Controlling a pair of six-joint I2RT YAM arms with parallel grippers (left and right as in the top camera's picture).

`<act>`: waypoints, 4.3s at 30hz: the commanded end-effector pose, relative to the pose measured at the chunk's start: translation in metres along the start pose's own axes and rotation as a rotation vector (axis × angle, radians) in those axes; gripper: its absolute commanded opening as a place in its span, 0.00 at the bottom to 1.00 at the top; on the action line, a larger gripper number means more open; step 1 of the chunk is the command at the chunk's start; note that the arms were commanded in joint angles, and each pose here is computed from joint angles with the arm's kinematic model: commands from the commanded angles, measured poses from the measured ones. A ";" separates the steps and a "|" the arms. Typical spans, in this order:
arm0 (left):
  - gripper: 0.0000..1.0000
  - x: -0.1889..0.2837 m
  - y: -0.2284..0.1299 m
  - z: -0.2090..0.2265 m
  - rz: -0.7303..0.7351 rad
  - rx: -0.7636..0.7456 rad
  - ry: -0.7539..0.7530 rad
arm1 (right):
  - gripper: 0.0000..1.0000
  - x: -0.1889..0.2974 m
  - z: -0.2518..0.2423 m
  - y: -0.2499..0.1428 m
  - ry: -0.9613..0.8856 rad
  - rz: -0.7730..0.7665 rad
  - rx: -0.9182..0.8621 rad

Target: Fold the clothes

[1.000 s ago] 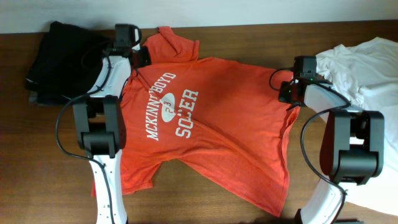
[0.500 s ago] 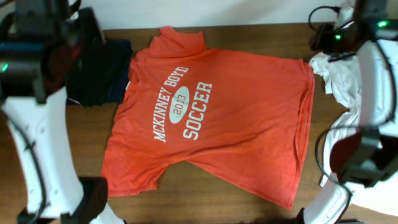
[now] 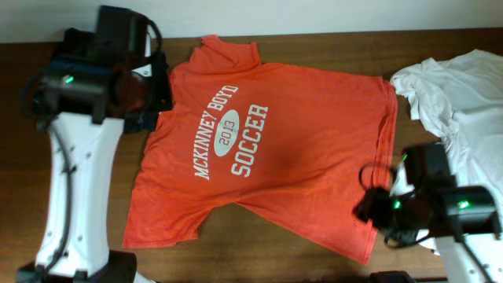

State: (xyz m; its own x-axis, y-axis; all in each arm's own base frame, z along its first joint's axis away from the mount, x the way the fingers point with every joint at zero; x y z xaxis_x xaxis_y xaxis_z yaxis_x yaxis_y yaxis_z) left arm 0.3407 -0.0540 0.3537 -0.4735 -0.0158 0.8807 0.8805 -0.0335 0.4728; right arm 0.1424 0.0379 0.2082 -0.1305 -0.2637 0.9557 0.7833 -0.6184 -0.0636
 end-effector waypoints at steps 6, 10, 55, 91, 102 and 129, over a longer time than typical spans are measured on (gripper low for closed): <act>0.01 -0.092 -0.040 -0.005 0.187 0.148 0.043 | 0.61 -0.131 -0.054 0.022 -0.234 -0.022 -0.448; 0.02 -0.116 -0.052 -0.006 0.216 0.152 0.049 | 0.42 -0.152 -0.065 0.018 -0.367 0.065 -0.526; 0.56 -0.163 -0.311 0.119 0.390 0.800 0.312 | 0.05 -0.148 -0.104 0.048 -0.353 0.033 -0.535; 0.33 -0.210 -0.328 0.102 0.504 0.635 0.123 | 0.05 -0.148 -0.104 0.049 -0.352 0.032 -0.535; 0.01 -0.143 -0.212 0.111 0.338 0.651 -0.027 | 0.04 -0.102 -0.070 0.075 -0.285 0.041 -0.402; 0.01 -0.150 -0.097 0.080 0.040 0.540 -0.244 | 0.04 -0.065 -0.031 0.141 -0.165 -0.159 -0.346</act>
State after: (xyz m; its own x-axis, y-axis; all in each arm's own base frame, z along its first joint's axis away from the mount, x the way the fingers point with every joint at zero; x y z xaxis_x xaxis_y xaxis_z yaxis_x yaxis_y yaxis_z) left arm 0.2957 0.0556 0.1532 -0.4009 0.1773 0.8988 0.8036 0.5391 0.2521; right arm 0.2345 -0.0484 0.1335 -0.1188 -0.0623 0.9910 0.5217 -0.8531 0.0089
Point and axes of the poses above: each gripper's point midway between its finger pads, its own x axis back along the fingers, its own z axis along the line the jaws close on, y = z × x, the point moved 4 cm from there along x, back along the fingers, and after that the axes turned 8 degrees about -x, right-handed, at the moved point
